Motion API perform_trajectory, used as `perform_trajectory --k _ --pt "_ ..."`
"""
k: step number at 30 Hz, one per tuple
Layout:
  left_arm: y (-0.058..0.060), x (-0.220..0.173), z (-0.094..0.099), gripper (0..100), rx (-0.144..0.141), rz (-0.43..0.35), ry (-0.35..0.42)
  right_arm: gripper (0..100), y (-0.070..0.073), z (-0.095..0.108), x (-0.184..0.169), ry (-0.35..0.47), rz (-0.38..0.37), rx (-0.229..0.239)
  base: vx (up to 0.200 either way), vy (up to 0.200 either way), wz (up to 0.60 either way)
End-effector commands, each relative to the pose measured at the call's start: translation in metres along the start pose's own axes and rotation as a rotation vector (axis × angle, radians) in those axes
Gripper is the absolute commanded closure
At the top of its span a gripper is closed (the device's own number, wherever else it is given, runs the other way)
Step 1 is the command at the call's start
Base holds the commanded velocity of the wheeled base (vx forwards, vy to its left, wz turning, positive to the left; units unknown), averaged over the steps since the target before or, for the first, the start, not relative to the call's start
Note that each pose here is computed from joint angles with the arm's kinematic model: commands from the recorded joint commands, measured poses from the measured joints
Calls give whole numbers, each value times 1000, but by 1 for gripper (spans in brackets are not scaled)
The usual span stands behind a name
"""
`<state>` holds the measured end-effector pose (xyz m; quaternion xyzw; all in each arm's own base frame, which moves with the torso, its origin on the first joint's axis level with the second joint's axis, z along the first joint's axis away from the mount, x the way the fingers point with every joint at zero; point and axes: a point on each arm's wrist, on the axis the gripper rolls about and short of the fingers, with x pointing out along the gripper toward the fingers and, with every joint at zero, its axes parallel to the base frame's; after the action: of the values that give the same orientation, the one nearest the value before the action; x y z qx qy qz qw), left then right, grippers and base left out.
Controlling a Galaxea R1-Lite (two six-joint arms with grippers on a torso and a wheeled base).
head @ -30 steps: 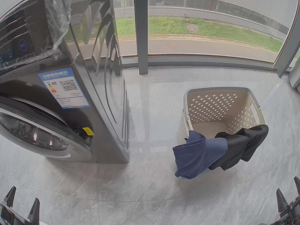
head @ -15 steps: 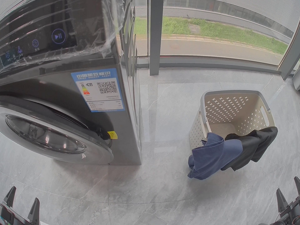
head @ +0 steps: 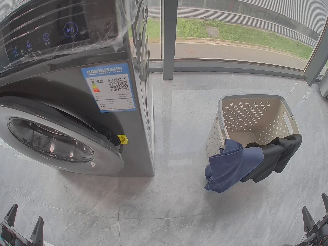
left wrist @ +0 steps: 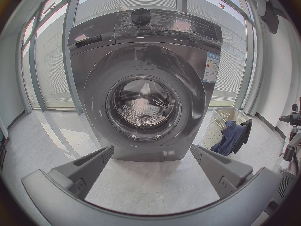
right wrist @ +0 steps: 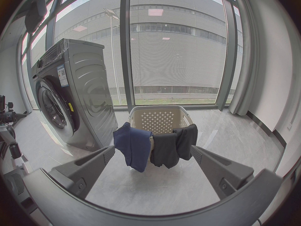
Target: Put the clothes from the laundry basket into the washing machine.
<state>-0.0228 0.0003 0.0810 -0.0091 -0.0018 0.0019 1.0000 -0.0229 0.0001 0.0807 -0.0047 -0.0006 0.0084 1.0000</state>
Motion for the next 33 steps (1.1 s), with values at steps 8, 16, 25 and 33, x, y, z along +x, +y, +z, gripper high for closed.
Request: perform_trajectory --k 8,16,25,33 --pt "0 0 -5 0 0 1 4 0 0 -5 0 0 2 0 0 200 0" --pt "0 0 -5 0 0 1 4 0 0 -5 0 0 2 0 0 200 0" --pt "0 0 -5 0 0 1 4 0 0 -5 0 0 2 0 0 200 0" --pt "0 0 -5 0 1 1 4 0 0 -5 0 0 2 0 0 150 0"
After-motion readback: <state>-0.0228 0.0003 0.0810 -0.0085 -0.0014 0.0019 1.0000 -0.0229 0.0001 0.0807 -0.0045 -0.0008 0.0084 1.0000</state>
